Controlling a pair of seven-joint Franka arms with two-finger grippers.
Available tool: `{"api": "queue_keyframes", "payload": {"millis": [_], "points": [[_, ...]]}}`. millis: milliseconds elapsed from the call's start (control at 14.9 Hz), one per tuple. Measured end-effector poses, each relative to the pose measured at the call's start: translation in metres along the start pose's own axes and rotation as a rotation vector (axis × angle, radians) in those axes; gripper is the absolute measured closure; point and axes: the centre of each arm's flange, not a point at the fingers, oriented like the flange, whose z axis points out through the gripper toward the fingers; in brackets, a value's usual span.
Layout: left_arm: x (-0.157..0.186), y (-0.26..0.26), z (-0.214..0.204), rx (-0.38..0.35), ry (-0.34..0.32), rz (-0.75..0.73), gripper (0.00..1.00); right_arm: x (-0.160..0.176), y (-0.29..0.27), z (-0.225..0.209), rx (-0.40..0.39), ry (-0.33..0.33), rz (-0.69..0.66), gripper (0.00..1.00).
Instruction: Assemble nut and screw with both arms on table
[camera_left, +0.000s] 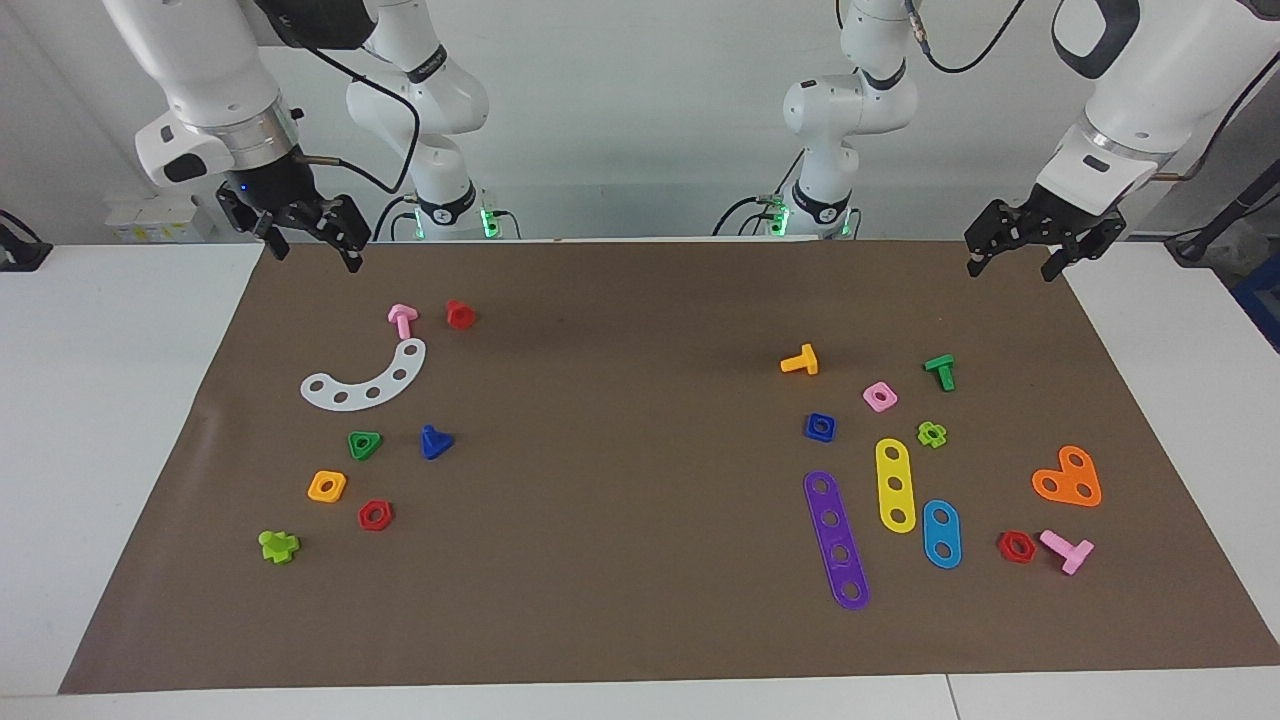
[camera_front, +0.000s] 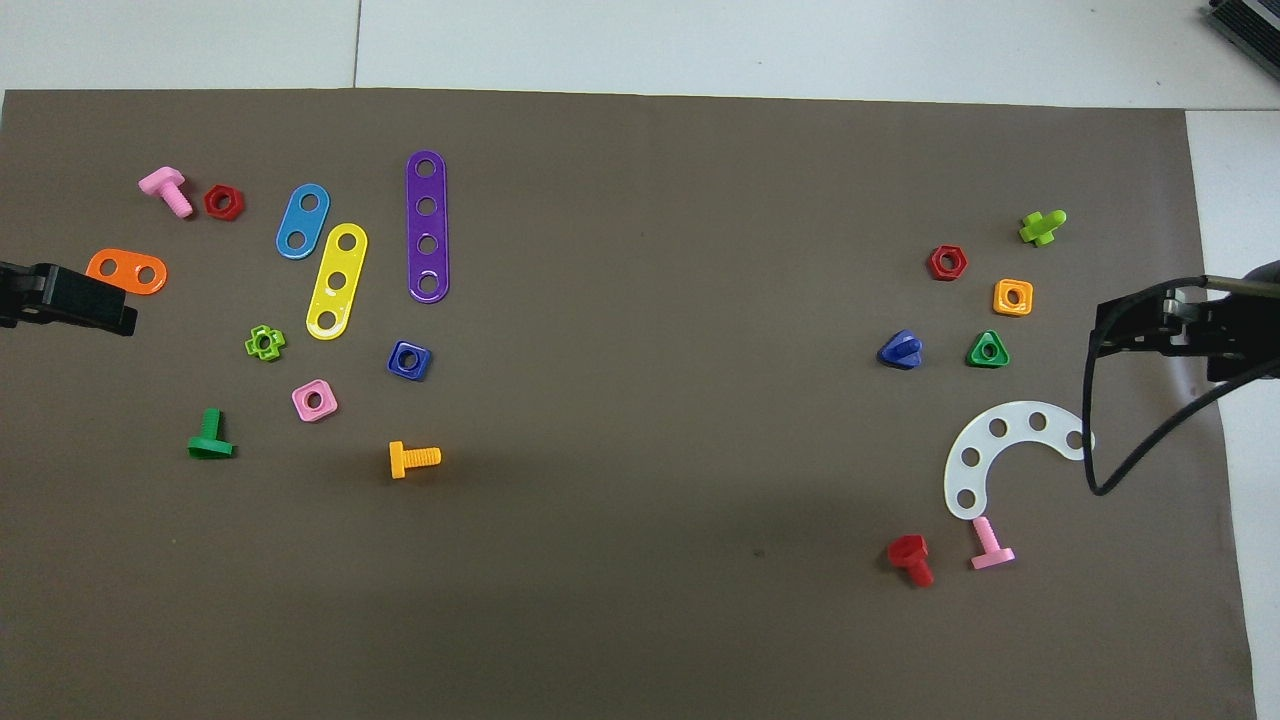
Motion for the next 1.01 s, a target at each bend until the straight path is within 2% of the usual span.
{"api": "queue_keyframes", "payload": {"millis": [672, 1007], "points": [[0.0000, 0.0001, 0.0000, 0.000, 0.000, 0.000, 0.00, -0.0004, -0.0002, 0.0000, 0.000, 0.000, -0.001, 0.00], [0.0003, 0.0001, 0.0014, 0.000, -0.001, 0.000, 0.00, 0.0047, -0.0025, -0.0030, 0.011, 0.046, -0.002, 0.00]]}}
